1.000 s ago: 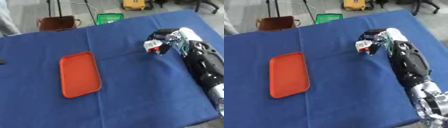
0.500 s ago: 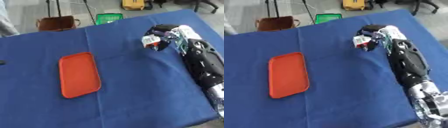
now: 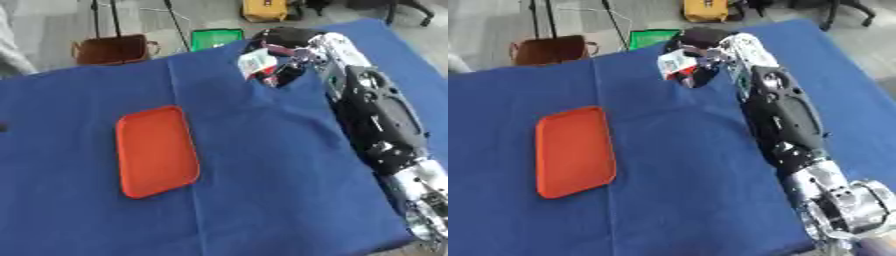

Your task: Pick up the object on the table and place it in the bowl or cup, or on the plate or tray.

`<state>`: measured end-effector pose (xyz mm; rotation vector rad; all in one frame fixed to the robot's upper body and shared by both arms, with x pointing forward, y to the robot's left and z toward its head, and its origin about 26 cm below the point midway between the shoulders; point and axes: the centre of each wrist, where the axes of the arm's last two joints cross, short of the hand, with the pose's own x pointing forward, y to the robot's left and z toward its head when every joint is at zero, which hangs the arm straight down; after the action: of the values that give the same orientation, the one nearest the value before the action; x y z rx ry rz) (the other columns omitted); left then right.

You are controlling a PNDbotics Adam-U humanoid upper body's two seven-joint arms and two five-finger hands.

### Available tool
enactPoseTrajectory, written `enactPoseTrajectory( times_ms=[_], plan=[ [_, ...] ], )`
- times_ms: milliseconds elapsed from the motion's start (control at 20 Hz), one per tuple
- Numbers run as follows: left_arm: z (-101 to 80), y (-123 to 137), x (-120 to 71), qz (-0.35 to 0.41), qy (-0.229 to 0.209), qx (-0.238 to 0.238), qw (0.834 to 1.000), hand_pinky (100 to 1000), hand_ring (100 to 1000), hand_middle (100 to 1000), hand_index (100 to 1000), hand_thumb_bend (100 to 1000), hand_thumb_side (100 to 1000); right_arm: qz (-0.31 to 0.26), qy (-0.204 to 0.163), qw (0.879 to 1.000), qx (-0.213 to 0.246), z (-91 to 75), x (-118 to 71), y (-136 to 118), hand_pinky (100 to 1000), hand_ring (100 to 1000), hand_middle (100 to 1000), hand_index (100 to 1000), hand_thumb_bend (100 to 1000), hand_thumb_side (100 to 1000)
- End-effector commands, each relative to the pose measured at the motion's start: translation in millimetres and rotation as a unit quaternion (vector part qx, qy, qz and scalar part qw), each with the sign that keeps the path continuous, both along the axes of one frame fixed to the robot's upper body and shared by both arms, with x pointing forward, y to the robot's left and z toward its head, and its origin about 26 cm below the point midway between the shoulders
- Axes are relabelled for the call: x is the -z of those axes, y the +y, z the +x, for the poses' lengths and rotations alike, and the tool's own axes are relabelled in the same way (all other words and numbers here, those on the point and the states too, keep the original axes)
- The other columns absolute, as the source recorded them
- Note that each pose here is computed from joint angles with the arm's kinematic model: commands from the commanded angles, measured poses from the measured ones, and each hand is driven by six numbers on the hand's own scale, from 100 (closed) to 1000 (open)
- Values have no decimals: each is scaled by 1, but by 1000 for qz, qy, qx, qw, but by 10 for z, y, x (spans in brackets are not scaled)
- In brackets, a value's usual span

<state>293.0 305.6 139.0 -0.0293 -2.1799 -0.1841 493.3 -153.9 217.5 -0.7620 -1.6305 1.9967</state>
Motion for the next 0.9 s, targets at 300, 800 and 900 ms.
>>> enactPoseTrajectory(
  times_ms=[300,800,900],
  plan=[
    [1,-12,-70,8,-11,11,1000,651,863,780,845,310,1000,-31,14,992,-121,-309,175,1137,790,624,445,543,100,100],
    [7,-28,-73,7,-11,15,1000,651,864,780,845,310,1000,-62,27,980,-186,-597,486,1705,793,630,455,557,100,100],
    [7,-29,-73,7,-11,16,1000,651,864,780,845,310,1000,-65,25,980,-185,-610,505,1725,798,641,474,583,100,100]
  ],
)
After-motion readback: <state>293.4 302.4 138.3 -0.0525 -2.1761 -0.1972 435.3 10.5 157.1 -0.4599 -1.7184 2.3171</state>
